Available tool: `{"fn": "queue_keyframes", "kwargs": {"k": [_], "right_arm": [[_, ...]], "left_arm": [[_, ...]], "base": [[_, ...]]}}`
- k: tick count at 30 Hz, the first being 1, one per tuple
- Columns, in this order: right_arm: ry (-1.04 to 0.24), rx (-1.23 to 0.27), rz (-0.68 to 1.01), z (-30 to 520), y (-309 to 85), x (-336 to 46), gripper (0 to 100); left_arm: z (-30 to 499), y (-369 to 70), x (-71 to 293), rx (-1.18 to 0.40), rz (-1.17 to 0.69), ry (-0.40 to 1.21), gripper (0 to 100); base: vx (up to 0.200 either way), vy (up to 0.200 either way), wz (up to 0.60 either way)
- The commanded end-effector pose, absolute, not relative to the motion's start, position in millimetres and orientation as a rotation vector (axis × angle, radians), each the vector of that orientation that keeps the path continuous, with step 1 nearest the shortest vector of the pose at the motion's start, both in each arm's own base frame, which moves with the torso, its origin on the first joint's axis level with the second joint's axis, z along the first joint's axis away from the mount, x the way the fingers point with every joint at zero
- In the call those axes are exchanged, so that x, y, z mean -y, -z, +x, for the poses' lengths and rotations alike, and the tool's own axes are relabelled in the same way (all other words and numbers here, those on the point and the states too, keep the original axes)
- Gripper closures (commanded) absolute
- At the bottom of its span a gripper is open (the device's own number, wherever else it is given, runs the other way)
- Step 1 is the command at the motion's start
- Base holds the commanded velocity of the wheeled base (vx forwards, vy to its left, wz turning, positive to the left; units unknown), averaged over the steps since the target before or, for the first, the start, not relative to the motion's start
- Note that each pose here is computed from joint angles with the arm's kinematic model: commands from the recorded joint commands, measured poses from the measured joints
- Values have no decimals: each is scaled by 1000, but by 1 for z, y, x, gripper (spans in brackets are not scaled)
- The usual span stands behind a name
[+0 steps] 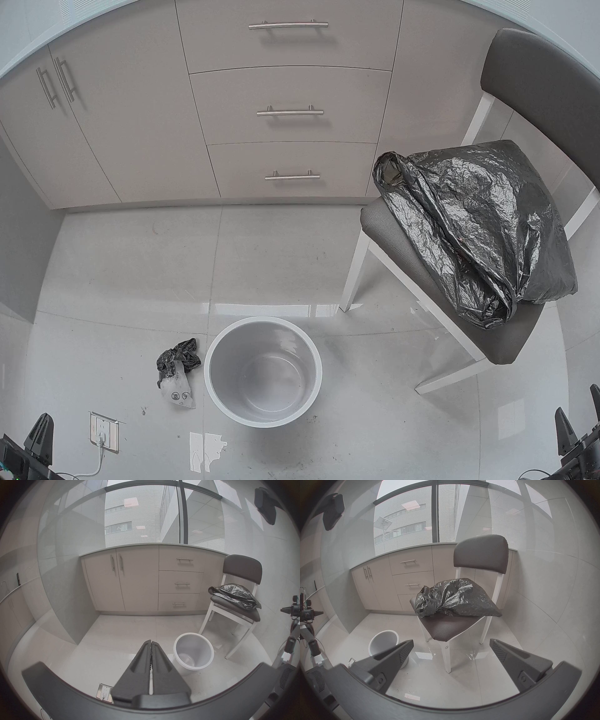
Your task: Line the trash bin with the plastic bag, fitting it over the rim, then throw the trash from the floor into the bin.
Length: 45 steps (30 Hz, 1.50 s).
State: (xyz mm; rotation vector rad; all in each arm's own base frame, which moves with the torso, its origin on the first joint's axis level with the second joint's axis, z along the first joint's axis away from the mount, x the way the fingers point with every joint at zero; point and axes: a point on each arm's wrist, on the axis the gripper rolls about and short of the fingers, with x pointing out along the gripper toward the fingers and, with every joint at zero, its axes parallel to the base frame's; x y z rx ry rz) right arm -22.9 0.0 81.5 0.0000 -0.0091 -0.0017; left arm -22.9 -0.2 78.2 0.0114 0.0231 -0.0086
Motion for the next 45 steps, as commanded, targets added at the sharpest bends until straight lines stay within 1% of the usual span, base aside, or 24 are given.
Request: {"fn": "queue_keyframes", "kwargs": {"k": [1,7,8,9,10,11,12,14,15,21,22,23,24,25,26,28,29,30,34,38,41,42,43,45], "right_arm": [[2,9,0,-23,-76,0,0],[0,12,0,-23,-77,0,0],[0,11,0,-23,-77,0,0],[0,11,0,-23,-77,0,0],[0,11,0,-23,-77,0,0],[0,12,0,-23,-77,0,0],[0,12,0,-23,-77,0,0],[2,12,0,-23,-77,0,0],[2,14,0,-23,-77,0,0],[3,15,2,-23,-77,0,0],[6,114,56,-27,-99,0,0],[-19,257,177,-38,-151,1,0],[-59,330,298,-43,-204,2,0],[-78,329,340,-39,-230,2,0],[-78,335,301,-38,-250,3,0],[-76,299,144,-29,-265,1,0],[-76,299,144,-29,-265,1,0],[-91,203,70,-6,-258,0,0],[-137,10,78,34,-237,-4,0],[-189,-34,70,54,-227,-9,0],[-257,-105,55,74,-218,-18,0],[-263,-113,54,75,-217,-19,0],[-303,-152,47,81,-212,-24,0],[-339,-196,39,88,-207,-29,0]], "left_arm": [[-24,-76,0,-14,15,14,100],[-24,-79,0,2,3,14,100],[-29,-96,1,65,-36,33,100],[-35,-124,0,134,-106,59,100],[-37,-132,0,148,-119,67,100],[-37,-158,-1,161,-140,97,100],[-35,-165,0,156,-106,103,100],[-32,-167,1,143,-36,128,100],[-32,-165,1,132,-40,153,100],[-31,-161,1,96,-115,173,100],[-29,-158,2,71,-133,180,100],[-28,-155,2,56,-136,190,100],[-27,-151,2,46,-136,206,100],[-27,-150,2,38,-136,223,100],[-27,-149,3,32,-137,244,100],[-27,-148,3,29,-140,259,100],[-27,-148,3,29,-140,259,100],[-26,-148,3,23,-148,259,100],[-24,-148,4,5,-179,264,100],[-20,-147,4,-26,-185,268,100],[-7,-147,4,-117,-196,242,100],[-6,-148,4,-122,-198,241,100],[-4,-148,4,-139,-213,242,100],[-4,-148,5,-142,-216,252,100]], "base": [[0,0,0],[0,0,0],[0,0,0],[0,0,0],[0,0,0],[0,0,0],[0,0,0],[0,0,0],[0,0,0],[0,0,0],[0,0,0],[0,0,0],[0,0,0],[0,0,0],[0,0,0],[0,0,0],[0,0,0],[0,0,0],[0,0,0],[0,0,0],[0,0,0],[0,0,0],[0,0,0],[0,0,0]]}}
